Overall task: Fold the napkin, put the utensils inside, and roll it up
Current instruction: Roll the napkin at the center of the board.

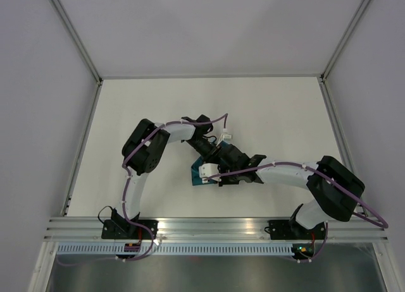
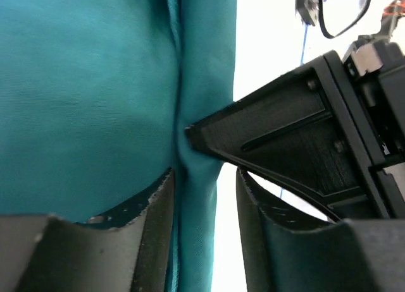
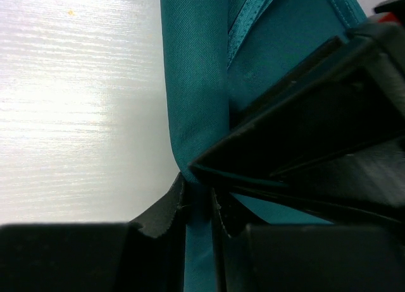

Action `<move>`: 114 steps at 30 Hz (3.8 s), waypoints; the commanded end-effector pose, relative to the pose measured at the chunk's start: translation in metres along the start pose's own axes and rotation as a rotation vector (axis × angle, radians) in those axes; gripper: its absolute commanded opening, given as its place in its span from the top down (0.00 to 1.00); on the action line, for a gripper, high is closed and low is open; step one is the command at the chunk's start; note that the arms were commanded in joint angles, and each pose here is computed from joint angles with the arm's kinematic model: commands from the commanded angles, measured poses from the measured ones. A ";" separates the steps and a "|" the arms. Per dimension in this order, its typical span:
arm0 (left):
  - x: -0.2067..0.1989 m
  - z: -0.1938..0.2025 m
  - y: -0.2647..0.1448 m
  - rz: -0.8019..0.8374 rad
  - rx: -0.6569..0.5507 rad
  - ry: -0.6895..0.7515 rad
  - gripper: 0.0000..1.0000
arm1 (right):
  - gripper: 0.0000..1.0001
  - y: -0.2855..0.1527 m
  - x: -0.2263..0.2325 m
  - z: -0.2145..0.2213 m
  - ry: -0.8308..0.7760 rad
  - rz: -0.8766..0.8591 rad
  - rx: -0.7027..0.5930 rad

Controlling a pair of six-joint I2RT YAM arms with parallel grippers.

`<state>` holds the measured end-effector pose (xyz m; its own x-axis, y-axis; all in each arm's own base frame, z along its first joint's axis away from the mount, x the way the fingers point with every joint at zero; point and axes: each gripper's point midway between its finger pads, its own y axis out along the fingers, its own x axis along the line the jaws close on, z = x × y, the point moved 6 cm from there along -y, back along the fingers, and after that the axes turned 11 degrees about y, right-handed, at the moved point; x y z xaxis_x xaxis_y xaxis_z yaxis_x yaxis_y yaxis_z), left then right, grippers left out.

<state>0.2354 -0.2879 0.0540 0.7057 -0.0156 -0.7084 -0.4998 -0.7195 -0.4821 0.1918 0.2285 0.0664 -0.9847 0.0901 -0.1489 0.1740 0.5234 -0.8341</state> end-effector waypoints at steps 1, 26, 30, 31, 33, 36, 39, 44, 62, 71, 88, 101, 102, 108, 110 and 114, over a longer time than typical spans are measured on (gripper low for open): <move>-0.002 -0.030 -0.024 -0.077 -0.055 0.077 0.51 | 0.89 0.004 0.009 0.007 0.021 -0.071 0.050; -0.038 -0.061 -0.173 -0.948 -0.610 0.259 0.49 | 0.91 0.016 -0.023 0.022 0.396 -0.530 0.080; -0.047 -0.055 -0.171 -0.955 -0.609 0.288 0.49 | 0.91 0.024 -0.029 0.028 0.439 -0.581 0.112; -0.048 -0.054 -0.171 -0.963 -0.606 0.298 0.49 | 0.91 0.026 -0.029 0.028 0.450 -0.595 0.113; -0.051 -0.051 -0.171 -1.000 -0.587 0.335 0.49 | 0.92 0.026 -0.033 0.029 0.471 -0.614 0.125; -0.058 -0.047 -0.168 -1.040 -0.549 0.408 0.49 | 0.91 0.032 -0.033 0.033 0.507 -0.653 0.147; -0.060 -0.040 -0.155 -1.050 -0.473 0.493 0.48 | 0.92 0.036 -0.036 0.035 0.538 -0.668 0.155; -0.065 -0.027 -0.125 -1.055 -0.320 0.658 0.47 | 0.92 0.040 -0.040 0.038 0.586 -0.700 0.173; -0.075 0.018 -0.026 -0.775 -0.020 0.947 0.43 | 0.92 0.047 -0.047 0.041 0.649 -0.715 0.195; -0.064 0.018 0.005 -0.771 0.006 0.974 0.41 | 0.92 0.047 -0.047 0.042 0.652 -0.714 0.202; -0.035 0.016 0.028 -0.785 0.018 0.892 0.53 | 0.92 0.047 -0.046 0.042 0.650 -0.717 0.204; -0.042 0.038 0.042 -0.599 0.099 0.804 0.98 | 0.54 0.030 -0.058 0.028 0.626 -0.649 0.149; -0.042 0.040 0.043 -0.582 0.107 0.795 0.98 | 0.52 0.026 -0.061 0.025 0.629 -0.639 0.138; -0.043 0.042 0.047 -0.516 0.109 0.730 0.98 | 0.44 0.000 -0.085 0.014 0.652 -0.555 0.045; -0.042 0.040 0.045 -0.493 0.094 0.711 0.98 | 0.44 -0.007 -0.098 0.014 0.685 -0.500 0.005; -0.041 0.038 0.042 -0.453 0.094 0.642 0.98 | 0.44 -0.021 -0.124 0.022 0.760 -0.393 -0.071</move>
<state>0.1862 -0.3034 0.0602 0.9691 -0.1385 0.2043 0.0333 -0.7467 -0.6643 0.2835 0.1958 0.0721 -0.6768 0.3729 0.6347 -0.3122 0.6354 -0.7062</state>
